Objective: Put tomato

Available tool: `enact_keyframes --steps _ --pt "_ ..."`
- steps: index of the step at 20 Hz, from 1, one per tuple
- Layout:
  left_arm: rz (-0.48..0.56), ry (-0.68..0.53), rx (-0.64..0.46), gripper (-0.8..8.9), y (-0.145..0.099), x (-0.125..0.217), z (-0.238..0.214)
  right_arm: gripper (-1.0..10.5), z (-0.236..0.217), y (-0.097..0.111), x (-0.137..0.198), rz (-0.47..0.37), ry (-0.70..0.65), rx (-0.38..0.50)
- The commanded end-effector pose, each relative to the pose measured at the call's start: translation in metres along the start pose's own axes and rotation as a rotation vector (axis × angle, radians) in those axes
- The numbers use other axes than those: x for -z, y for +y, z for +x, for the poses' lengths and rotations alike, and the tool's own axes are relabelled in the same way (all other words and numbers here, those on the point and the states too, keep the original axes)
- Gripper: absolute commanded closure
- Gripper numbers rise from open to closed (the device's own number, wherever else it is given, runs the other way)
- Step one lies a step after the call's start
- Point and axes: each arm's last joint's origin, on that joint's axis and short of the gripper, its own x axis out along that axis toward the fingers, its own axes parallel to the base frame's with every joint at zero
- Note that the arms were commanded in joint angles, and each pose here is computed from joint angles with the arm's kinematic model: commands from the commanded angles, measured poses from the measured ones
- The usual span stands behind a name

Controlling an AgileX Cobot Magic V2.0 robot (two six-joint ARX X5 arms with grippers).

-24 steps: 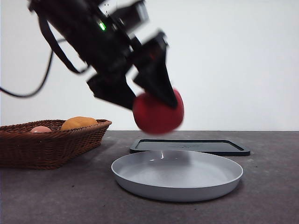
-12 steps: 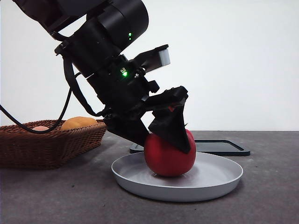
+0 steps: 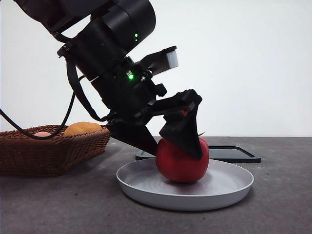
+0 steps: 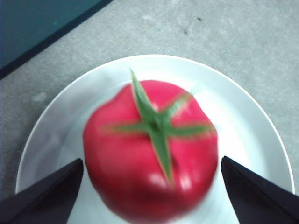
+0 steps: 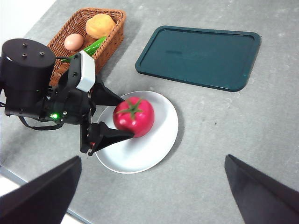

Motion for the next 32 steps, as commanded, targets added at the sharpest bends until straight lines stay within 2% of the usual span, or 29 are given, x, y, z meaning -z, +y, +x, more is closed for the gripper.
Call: enact_keyframes --steps 1,7,12,16,21,24,29,32 --pt "0.011 -0.063 0.009 3.35 -0.005 -0.015 -0.011 4.6 -0.003 0.002 -0.003 -0.021 -0.012 -0.005" --pt "0.015 -0.143 -0.005 3.36 -0.008 -0.033 -0.056 4.6 -0.003 0.002 -0.004 -0.022 -0.013 -0.005" --pt "-0.04 -0.257 -0.021 3.38 -0.007 -0.043 -0.125 4.6 -0.001 0.001 -0.005 -0.029 -0.009 -0.005" --pt "-0.051 -0.294 -0.038 3.45 -0.009 -0.034 -0.182 4.6 0.002 0.0 -0.006 -0.035 0.001 -0.005" --pt "-0.094 -0.261 -0.052 3.45 -0.013 -0.007 -0.235 4.6 0.009 -0.003 -0.01 -0.026 0.031 -0.013" --pt "-0.115 -0.196 -0.044 3.45 -0.015 0.012 -0.254 4.6 0.015 -0.004 -0.013 -0.018 0.06 -0.061" --pt "-0.129 -0.109 0.154 3.45 -0.021 0.028 -0.265 4.6 0.025 -0.003 -0.015 -0.045 0.109 -0.098" --pt "-0.129 -0.109 0.17 3.45 -0.022 0.027 -0.265 4.6 0.031 -0.002 -0.017 -0.057 0.137 -0.119"
